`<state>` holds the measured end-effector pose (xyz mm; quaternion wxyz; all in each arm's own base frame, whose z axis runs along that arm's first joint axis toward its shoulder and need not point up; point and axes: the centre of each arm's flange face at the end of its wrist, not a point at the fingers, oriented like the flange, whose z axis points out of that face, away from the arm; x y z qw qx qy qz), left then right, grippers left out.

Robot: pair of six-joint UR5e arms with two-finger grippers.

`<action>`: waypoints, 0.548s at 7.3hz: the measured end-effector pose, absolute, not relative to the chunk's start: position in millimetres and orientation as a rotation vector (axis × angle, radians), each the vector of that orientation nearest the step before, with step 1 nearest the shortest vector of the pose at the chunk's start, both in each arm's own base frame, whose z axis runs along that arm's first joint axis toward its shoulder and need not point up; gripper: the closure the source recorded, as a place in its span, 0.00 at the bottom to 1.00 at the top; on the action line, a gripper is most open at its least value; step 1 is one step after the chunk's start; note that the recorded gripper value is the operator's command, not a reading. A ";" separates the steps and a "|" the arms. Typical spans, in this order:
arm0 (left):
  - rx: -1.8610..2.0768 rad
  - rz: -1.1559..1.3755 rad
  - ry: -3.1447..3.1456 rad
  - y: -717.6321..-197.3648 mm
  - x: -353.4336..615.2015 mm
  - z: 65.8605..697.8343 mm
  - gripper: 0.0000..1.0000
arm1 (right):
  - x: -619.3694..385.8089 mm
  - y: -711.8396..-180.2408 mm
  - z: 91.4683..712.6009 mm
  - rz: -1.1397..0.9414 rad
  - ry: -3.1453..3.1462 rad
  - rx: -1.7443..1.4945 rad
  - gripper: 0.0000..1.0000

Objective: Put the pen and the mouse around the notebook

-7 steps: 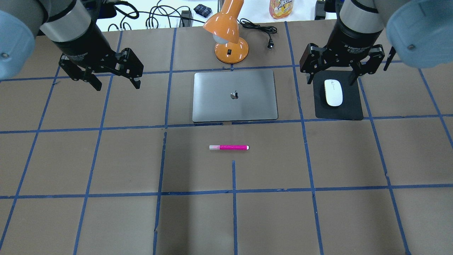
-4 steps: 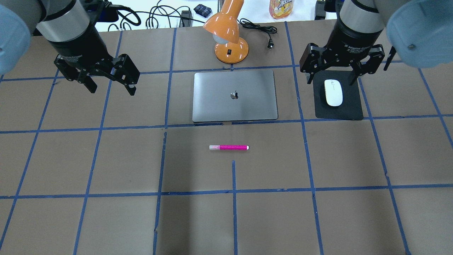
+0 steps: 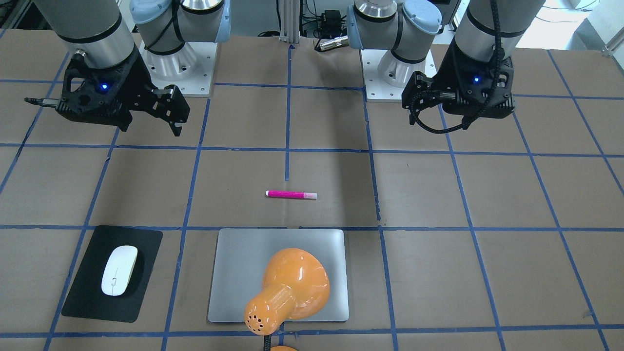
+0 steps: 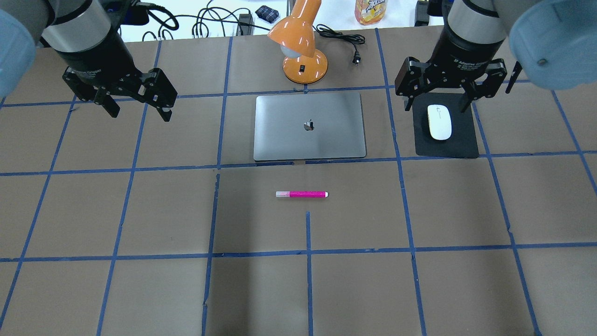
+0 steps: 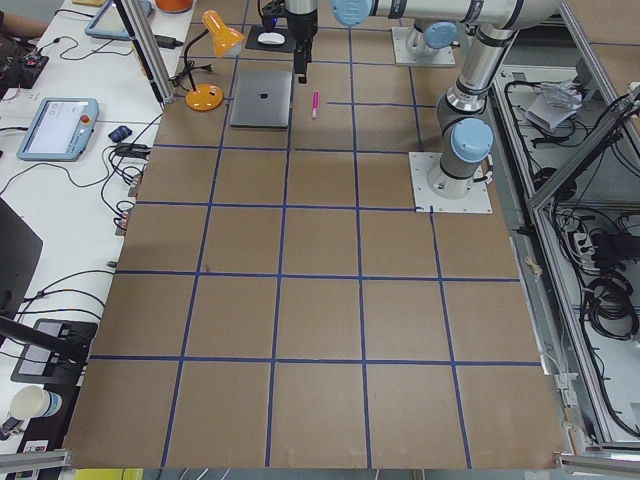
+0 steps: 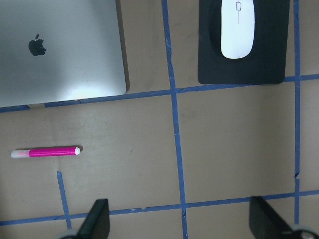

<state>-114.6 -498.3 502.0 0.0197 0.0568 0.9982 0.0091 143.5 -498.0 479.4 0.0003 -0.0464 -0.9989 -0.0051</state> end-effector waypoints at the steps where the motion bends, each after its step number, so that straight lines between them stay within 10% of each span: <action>1: 0.137 0.001 3.098 -501.8 -114.6 502.0 0.00 | 143.5 -498.0 479.5 -0.015 -3.137 -0.146 0.00; 4: 0.032 -0.023 3.101 -505.2 -114.7 500.9 0.00 | 142.9 -498.0 480.0 -0.015 -3.131 -0.146 0.00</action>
